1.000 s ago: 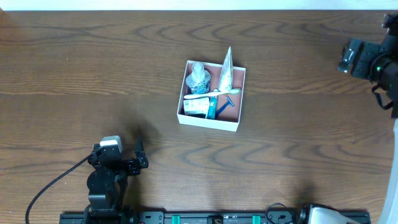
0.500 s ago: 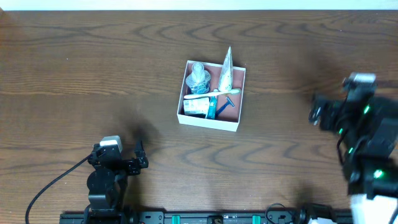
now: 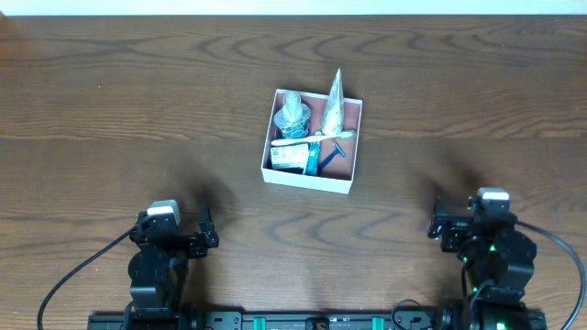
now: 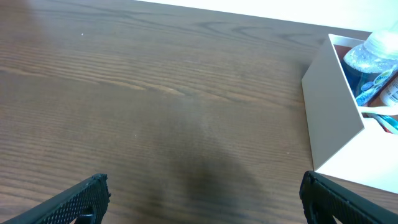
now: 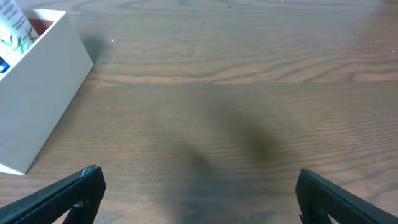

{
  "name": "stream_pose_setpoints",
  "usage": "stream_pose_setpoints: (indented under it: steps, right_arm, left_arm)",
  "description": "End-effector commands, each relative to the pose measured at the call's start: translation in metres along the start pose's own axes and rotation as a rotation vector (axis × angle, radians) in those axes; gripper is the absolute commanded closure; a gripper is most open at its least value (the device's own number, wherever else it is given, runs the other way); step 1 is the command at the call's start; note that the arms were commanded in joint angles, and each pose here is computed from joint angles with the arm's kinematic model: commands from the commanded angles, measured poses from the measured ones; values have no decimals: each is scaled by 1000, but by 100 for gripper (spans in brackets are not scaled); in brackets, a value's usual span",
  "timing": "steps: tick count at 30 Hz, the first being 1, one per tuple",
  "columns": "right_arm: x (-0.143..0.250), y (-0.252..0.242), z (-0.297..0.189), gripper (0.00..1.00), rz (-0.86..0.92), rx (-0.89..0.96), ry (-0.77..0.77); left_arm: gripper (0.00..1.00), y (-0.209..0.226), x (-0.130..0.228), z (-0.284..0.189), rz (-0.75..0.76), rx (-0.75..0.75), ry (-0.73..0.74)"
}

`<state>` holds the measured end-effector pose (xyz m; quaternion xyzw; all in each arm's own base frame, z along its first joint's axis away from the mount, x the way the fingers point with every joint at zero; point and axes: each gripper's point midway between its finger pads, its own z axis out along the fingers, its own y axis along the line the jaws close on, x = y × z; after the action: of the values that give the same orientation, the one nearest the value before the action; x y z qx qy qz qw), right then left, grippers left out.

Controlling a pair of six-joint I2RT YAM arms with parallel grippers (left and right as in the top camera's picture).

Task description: Pack container

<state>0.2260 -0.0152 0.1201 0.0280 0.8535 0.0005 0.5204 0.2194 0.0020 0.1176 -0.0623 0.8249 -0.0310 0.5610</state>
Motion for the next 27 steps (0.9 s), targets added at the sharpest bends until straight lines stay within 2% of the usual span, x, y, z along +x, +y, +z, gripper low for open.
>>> stream_pose_setpoints:
  steps: [1, 5, 27]
  right_arm:
    - [6, 4, 1, 1, -12, -22, -25]
    - [17, 4, 5, 1, -12, -22, -28]
    - [12, 4, 3, 1, -16, -23, -60]
  left_arm:
    - [2, 2, 7, 3, -10, -7, 14]
    - [2, 2, 7, 3, -10, -7, 14]
    - [2, 2, 7, 3, -10, -8, 14]
